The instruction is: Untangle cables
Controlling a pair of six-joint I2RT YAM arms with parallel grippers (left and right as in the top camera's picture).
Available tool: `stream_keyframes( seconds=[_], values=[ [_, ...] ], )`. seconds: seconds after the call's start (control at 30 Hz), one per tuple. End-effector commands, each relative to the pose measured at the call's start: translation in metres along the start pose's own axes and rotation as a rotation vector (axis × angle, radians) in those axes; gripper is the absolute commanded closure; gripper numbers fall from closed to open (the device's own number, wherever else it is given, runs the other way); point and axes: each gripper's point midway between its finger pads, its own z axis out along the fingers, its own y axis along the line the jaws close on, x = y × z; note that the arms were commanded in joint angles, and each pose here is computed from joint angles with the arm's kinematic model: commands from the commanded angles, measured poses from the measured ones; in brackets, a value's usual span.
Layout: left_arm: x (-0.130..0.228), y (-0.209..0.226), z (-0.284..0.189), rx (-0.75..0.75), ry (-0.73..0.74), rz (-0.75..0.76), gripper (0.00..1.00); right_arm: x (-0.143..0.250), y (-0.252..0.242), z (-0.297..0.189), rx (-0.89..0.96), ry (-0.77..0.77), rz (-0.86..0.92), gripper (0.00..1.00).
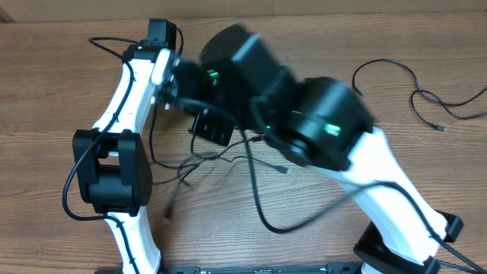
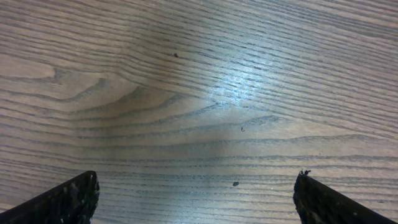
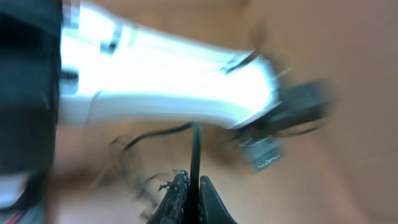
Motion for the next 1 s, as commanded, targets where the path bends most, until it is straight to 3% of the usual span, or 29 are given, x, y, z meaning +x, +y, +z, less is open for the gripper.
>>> stream_keyframes(
  seconds=[0.0,0.17,0.27,0.63,0.77,0.87,0.93,0.97],
  values=[
    [0.002,0.002,0.007,-0.016,0.010,0.003,0.01,-0.034,-0.037,-0.052,0.228,-0.135,0.058,0.96],
    [0.002,0.001,0.007,-0.015,0.010,0.004,0.00,-0.070,-0.045,-0.106,0.280,-0.333,0.164,0.96],
    [0.002,0.001,0.007,-0.015,0.010,0.004,0.00,-0.074,-0.052,-0.121,0.314,-0.372,0.209,0.96],
    [0.002,0.002,0.007,-0.016,0.010,0.003,0.00,-0.056,-0.089,-0.129,0.457,-0.330,0.263,0.96],
    [0.002,0.002,0.007,-0.016,0.010,0.003,0.01,-0.024,-0.097,-0.115,0.462,-0.200,0.280,0.96],
    [0.002,0.002,0.007,-0.015,0.010,0.003,0.01,0.018,-0.098,-0.094,0.444,-0.019,0.304,0.87],
    [0.002,0.002,0.007,-0.015,0.010,0.003,0.00,0.060,-0.096,-0.077,0.426,0.146,0.377,0.64],
    [0.002,0.002,0.007,-0.016,0.010,0.003,0.00,0.075,-0.096,-0.070,0.421,0.206,0.416,0.58]
  ],
)
